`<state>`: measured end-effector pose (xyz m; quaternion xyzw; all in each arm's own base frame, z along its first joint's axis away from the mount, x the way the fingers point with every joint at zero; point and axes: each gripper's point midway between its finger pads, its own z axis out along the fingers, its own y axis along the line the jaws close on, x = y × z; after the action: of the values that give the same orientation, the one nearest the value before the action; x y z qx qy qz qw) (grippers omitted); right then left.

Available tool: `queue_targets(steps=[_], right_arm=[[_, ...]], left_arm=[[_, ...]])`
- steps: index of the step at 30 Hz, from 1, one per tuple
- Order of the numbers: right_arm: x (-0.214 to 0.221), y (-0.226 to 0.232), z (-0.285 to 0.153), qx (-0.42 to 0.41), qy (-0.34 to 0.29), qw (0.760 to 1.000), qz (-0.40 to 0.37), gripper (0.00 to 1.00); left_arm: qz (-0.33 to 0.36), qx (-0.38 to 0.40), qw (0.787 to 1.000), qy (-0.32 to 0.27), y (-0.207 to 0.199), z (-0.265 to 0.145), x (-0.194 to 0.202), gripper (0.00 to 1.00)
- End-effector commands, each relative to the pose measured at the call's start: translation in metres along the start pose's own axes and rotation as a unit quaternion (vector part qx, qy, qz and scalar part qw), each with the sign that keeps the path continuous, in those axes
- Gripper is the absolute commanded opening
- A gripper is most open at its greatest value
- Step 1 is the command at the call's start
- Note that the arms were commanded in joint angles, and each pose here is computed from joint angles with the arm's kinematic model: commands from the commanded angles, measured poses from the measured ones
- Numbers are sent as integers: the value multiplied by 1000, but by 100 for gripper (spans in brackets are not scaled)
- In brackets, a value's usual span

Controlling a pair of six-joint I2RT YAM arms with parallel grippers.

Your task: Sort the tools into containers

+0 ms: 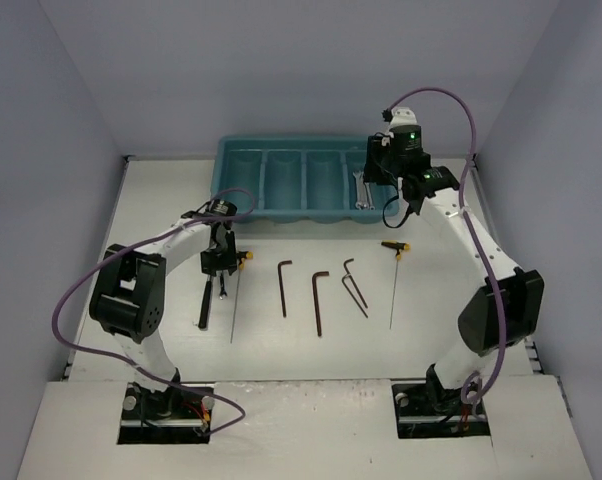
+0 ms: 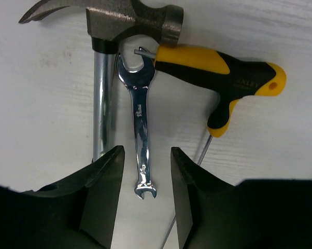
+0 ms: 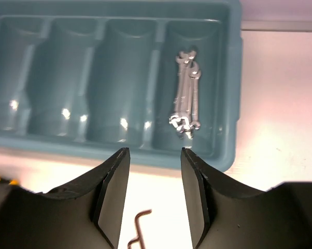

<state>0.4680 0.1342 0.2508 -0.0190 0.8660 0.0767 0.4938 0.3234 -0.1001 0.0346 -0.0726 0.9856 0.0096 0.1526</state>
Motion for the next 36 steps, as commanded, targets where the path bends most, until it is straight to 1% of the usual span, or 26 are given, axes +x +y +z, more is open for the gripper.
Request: queue_targets(steps=[1, 4, 6, 11, 13, 14, 17, 23, 25, 27, 30, 33, 36], right_arm=[[7, 16, -26, -21, -11, 1000, -14, 41], [13, 22, -36, -27, -11, 999, -19, 42], [18, 26, -44, -32, -12, 999, -19, 42], [30, 40, -57, -51, -9, 998, -20, 42], [34, 45, -61, -58, -6, 998, -20, 42], [36, 48, -64, -64, -6, 998, -20, 42], [45, 63, -71, -84, 1, 996, -22, 42], [74, 125, -95, -194, 42, 980, -8, 44], [82, 145, -102, -222, 54, 974, -1, 46], [84, 154, -105, -234, 58, 971, 2, 48], [93, 191, -121, -273, 66, 960, 1, 55], [101, 217, -130, -301, 68, 951, 1, 56], [107, 243, -135, -324, 65, 944, -5, 56]], left_arm=[[-1, 11, 1000, -25, -4, 0, -24, 35], [-3, 5, 1000, -10, 0, 9, -19, 32], [-7, -1, 1000, -1, 3, 15, -12, 28], [-27, 2, 999, 31, 2, 34, 10, 8], [-33, 4, 999, 37, 0, 38, 16, 2], [-35, 7, 999, 40, -2, 39, 20, 0], [-36, 26, 998, 41, -11, 33, 25, 0], [-68, 100, 992, -38, -31, -35, -1, 0], [-79, 125, 987, -69, -37, -59, -11, 0], [-85, 145, 982, -90, -40, -77, -18, 0], [-113, 198, 965, -131, -53, -118, -33, 0], [-128, 244, 948, -157, -66, -150, -42, 0], [-137, 293, 931, -169, -83, -178, -44, 0]])
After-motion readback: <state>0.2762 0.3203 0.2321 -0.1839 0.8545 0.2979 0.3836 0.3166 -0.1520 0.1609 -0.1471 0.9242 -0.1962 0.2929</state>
